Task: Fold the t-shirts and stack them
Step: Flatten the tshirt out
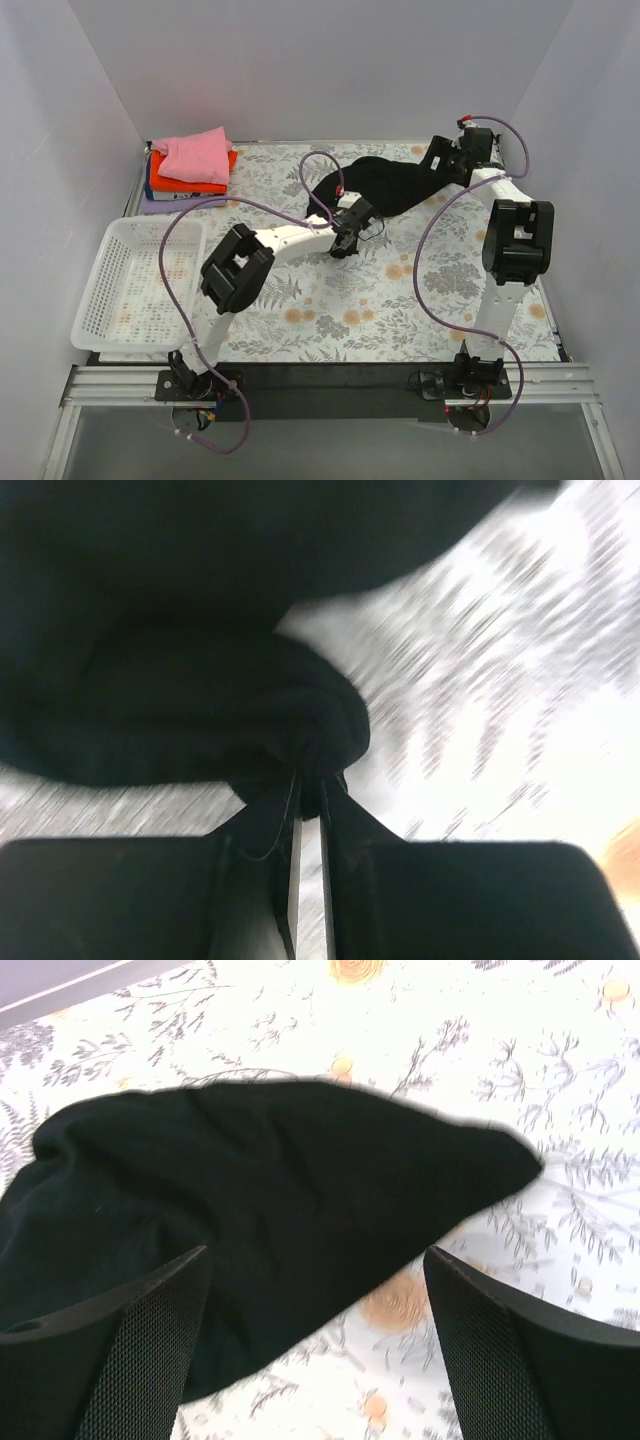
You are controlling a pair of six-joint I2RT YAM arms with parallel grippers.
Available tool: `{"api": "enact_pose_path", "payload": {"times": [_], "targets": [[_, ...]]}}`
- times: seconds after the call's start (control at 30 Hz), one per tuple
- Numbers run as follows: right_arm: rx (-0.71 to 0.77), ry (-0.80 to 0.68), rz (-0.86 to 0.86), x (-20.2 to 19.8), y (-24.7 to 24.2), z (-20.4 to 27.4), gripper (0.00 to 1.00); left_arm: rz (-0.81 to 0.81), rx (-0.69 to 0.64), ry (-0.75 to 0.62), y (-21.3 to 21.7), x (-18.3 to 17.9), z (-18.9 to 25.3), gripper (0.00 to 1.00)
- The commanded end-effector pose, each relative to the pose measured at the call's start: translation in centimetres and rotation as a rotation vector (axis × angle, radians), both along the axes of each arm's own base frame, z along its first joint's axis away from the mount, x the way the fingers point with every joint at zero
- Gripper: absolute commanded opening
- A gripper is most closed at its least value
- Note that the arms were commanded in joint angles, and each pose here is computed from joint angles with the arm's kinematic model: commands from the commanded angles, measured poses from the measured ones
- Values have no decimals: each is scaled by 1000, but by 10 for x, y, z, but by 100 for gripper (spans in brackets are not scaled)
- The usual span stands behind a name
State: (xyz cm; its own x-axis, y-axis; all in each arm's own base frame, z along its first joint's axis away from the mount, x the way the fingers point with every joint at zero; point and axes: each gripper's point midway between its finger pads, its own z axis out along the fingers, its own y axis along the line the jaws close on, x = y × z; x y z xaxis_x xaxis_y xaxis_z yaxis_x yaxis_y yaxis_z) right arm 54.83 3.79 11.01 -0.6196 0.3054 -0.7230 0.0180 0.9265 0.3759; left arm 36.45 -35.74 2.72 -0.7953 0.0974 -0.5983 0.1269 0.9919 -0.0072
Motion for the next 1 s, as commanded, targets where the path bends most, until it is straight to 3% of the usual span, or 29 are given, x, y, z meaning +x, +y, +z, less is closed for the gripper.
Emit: {"api": "enact_pose_path", "payload": {"times": [0.0,0.27,0.97], "targets": [[-53,-59,-4,30,-7,11,92,8,10,-24,37,-22,46,0],[-122,36,-43,40,-22,-26,91,68,11,-9,83,-50,74,0],[-183,95,-90,52,-57,-65,89,188,10,-65,125,-52,123,0]]}}
